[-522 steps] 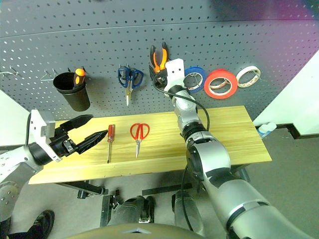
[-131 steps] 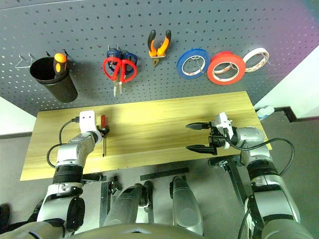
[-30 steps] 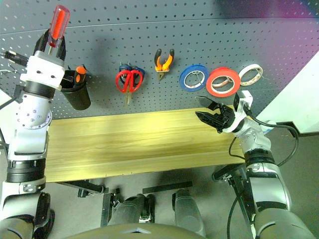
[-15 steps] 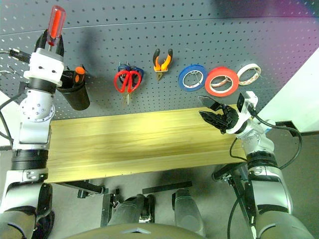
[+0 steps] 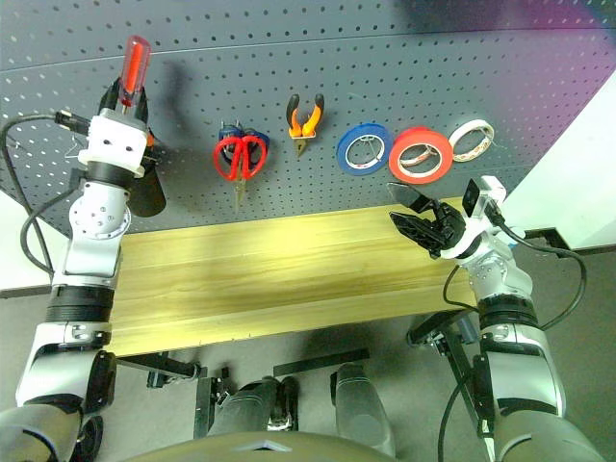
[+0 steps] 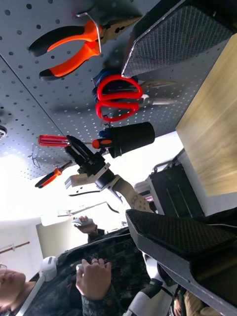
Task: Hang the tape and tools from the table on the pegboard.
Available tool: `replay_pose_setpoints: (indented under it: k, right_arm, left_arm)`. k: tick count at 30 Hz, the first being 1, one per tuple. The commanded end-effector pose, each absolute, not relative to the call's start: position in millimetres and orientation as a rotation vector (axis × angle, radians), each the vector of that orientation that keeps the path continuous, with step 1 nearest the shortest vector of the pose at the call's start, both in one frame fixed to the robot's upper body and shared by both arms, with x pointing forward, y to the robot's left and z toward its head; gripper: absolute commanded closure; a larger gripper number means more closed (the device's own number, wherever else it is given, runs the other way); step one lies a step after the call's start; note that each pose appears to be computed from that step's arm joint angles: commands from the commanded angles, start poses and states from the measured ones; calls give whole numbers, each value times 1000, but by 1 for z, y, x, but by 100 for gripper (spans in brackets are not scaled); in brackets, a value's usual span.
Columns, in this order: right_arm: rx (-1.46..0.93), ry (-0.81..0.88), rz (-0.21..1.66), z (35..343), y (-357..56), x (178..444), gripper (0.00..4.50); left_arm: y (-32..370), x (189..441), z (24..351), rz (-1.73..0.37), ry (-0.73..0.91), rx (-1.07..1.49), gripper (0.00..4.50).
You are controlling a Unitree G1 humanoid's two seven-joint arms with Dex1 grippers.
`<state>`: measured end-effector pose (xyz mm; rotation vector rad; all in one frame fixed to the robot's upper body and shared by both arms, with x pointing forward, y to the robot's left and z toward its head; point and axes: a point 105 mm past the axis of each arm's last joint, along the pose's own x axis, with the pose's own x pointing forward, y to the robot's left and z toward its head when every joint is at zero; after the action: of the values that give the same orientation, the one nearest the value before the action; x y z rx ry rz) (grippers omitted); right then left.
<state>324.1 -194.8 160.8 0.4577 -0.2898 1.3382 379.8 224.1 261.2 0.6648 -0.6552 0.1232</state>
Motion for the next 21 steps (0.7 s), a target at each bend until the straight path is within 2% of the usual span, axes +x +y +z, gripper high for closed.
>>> replay_pose_setpoints:
  k: [1,21]
  right_arm:
    - [412,-340,1341,174,-200,323,0]
    - [394,-323,1320,175,-203,329,0]
  left_arm:
    - [235,373,276,175,-701,588,364]
    - [258,354,244,256,-616,412,364]
